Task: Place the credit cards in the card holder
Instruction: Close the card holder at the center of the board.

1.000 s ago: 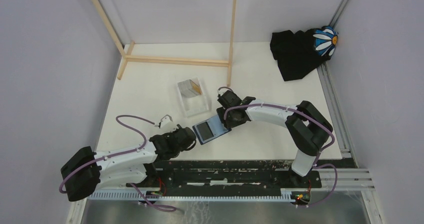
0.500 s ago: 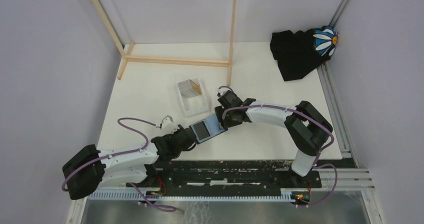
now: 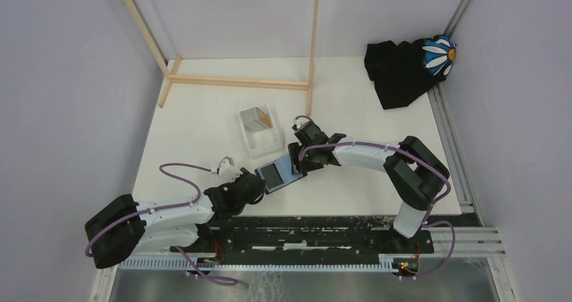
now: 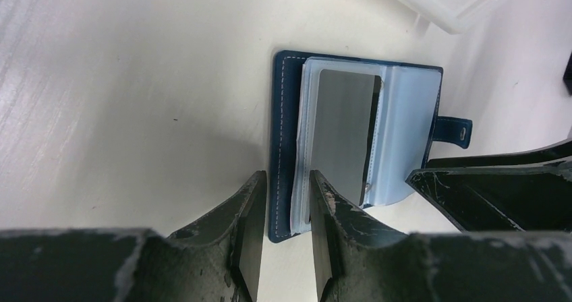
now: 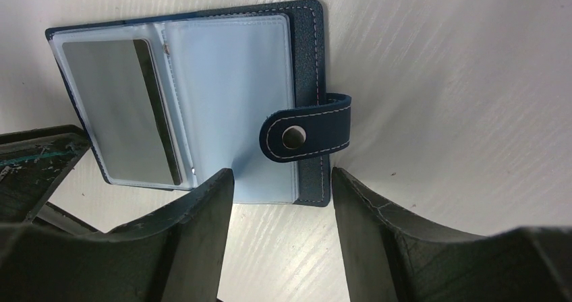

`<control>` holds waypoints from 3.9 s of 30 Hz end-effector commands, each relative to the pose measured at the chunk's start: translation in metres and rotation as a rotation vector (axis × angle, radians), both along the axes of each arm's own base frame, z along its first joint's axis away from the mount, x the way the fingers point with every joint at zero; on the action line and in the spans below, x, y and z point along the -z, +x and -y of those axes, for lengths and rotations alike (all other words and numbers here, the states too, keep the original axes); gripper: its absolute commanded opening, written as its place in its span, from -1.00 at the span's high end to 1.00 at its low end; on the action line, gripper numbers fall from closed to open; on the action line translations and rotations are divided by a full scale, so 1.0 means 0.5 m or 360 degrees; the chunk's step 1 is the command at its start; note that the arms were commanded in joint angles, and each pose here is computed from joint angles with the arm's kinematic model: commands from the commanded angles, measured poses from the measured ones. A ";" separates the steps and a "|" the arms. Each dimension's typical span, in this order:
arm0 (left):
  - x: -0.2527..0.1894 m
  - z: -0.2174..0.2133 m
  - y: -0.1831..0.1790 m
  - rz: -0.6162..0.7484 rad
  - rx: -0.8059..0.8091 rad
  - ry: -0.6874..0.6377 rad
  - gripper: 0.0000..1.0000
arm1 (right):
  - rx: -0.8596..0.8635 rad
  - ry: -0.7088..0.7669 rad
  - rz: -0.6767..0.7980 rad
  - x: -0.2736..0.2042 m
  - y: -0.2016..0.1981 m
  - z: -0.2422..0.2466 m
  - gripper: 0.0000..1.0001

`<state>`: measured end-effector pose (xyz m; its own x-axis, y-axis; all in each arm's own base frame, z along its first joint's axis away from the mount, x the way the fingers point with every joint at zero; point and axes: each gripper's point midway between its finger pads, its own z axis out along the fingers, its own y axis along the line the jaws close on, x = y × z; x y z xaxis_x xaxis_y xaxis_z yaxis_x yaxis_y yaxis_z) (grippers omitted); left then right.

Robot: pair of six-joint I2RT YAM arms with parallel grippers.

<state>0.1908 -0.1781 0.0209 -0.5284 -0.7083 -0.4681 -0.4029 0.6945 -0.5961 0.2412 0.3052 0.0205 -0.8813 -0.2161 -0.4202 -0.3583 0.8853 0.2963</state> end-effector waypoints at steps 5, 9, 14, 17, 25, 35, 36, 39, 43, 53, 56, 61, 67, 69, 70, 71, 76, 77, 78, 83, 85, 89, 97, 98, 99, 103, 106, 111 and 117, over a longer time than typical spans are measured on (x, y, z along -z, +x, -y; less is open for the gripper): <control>0.028 -0.002 -0.006 -0.0020 -0.0007 -0.0016 0.23 | -0.0024 -0.0117 -0.0179 0.054 -0.053 0.033 -0.23; 0.015 0.010 0.004 0.0023 -0.0006 -0.0050 0.23 | -0.0035 -0.0126 -0.0178 0.054 -0.054 0.036 -0.23; -0.017 0.025 0.025 0.0092 -0.0011 -0.0063 0.23 | -0.0047 -0.0133 -0.0180 0.054 -0.057 0.039 -0.22; -0.037 0.035 0.035 0.0126 -0.0007 -0.0077 0.24 | -0.0051 -0.0141 -0.0167 0.052 -0.056 0.042 -0.21; -0.088 0.052 0.052 0.0199 -0.0009 -0.0129 0.25 | -0.0049 -0.0151 -0.0170 0.056 -0.061 0.049 -0.14; -0.126 0.076 0.064 0.0253 0.0006 -0.0195 0.25 | -0.0034 -0.0167 -0.0183 0.063 -0.065 0.055 0.02; -0.131 0.079 0.065 0.0264 0.0011 -0.0204 0.25 | -0.0030 -0.0168 -0.0183 0.063 -0.065 0.056 0.03; -0.143 0.084 0.068 0.0286 0.0016 -0.0219 0.25 | -0.0027 -0.0176 -0.0190 0.066 -0.069 0.059 0.04; -0.156 0.092 0.068 0.0306 0.0029 -0.0241 0.26 | -0.0019 -0.0174 -0.0192 0.065 -0.069 0.060 0.06; -0.173 0.118 0.073 0.0341 0.0073 -0.0279 0.26 | -0.0021 -0.0161 -0.0207 0.064 -0.076 0.053 0.08; -0.169 0.132 0.075 0.0333 0.0098 -0.0283 0.25 | -0.0033 -0.0158 -0.0212 0.063 -0.081 0.049 0.08; -0.164 0.148 0.081 0.0330 0.0118 -0.0287 0.26 | -0.0057 -0.0154 -0.0218 0.061 -0.091 0.044 0.08; -0.155 0.162 0.084 0.0318 0.0136 -0.0293 0.26 | -0.0056 -0.0152 -0.0221 0.060 -0.098 0.046 0.08; -0.149 0.167 0.085 0.0313 0.0143 -0.0296 0.26 | -0.0055 -0.0155 -0.0219 0.061 -0.099 0.048 0.08; -0.149 0.170 0.086 0.0312 0.0145 -0.0301 0.26 | -0.0055 -0.0161 -0.0218 0.062 -0.100 0.050 0.08; -0.149 0.173 0.088 0.0313 0.0146 -0.0301 0.26 | -0.0052 -0.0166 -0.0213 0.061 -0.099 0.053 0.07; -0.143 0.194 0.095 0.0306 0.0170 -0.0297 0.26 | -0.0011 -0.0250 -0.0139 0.054 -0.089 0.082 0.03; -0.143 0.197 0.097 0.0308 0.0174 -0.0295 0.26 | 0.0002 -0.0272 -0.0121 0.051 -0.086 0.090 0.02; -0.142 0.200 0.099 0.0310 0.0177 -0.0291 0.25 | 0.0014 -0.0290 -0.0100 0.047 -0.083 0.097 0.00; -0.131 0.222 0.100 0.0278 0.0216 -0.0298 0.26 | 0.0052 -0.0346 -0.0021 0.030 -0.069 0.123 -0.05; -0.126 0.228 0.101 0.0267 0.0222 -0.0296 0.25 | 0.0058 -0.0365 0.0005 0.023 -0.064 0.130 -0.06; -0.125 0.239 0.105 0.0262 0.0230 -0.0289 0.26 | 0.0083 -0.0384 0.0056 0.010 -0.051 0.147 -0.08; -0.116 0.254 0.112 0.0247 0.0249 -0.0264 0.26 | 0.0107 -0.0370 0.0133 -0.024 -0.026 0.159 -0.08; -0.114 0.254 0.112 0.0244 0.0247 -0.0260 0.26 | 0.0110 -0.0364 0.0146 -0.030 -0.023 0.158 -0.09; -0.115 0.255 0.113 0.0245 0.0248 -0.0261 0.26 | 0.0113 -0.0354 0.0160 -0.036 -0.019 0.156 -0.09; -0.111 0.253 0.111 0.0239 0.0249 -0.0253 0.26 | 0.0125 -0.0295 0.0230 -0.069 -0.004 0.144 -0.10; -0.110 0.244 0.108 0.0240 0.0235 -0.0257 0.26 | 0.0127 -0.0252 0.0272 -0.091 0.008 0.132 -0.11; -0.103 0.233 0.100 0.0227 0.0226 -0.0267 0.16 | 0.0109 -0.0231 0.0289 -0.102 0.024 0.113 -0.16; -0.100 0.228 0.098 0.0225 0.0226 -0.0262 0.03 | 0.0114 -0.0204 0.0317 -0.112 0.042 0.095 -0.20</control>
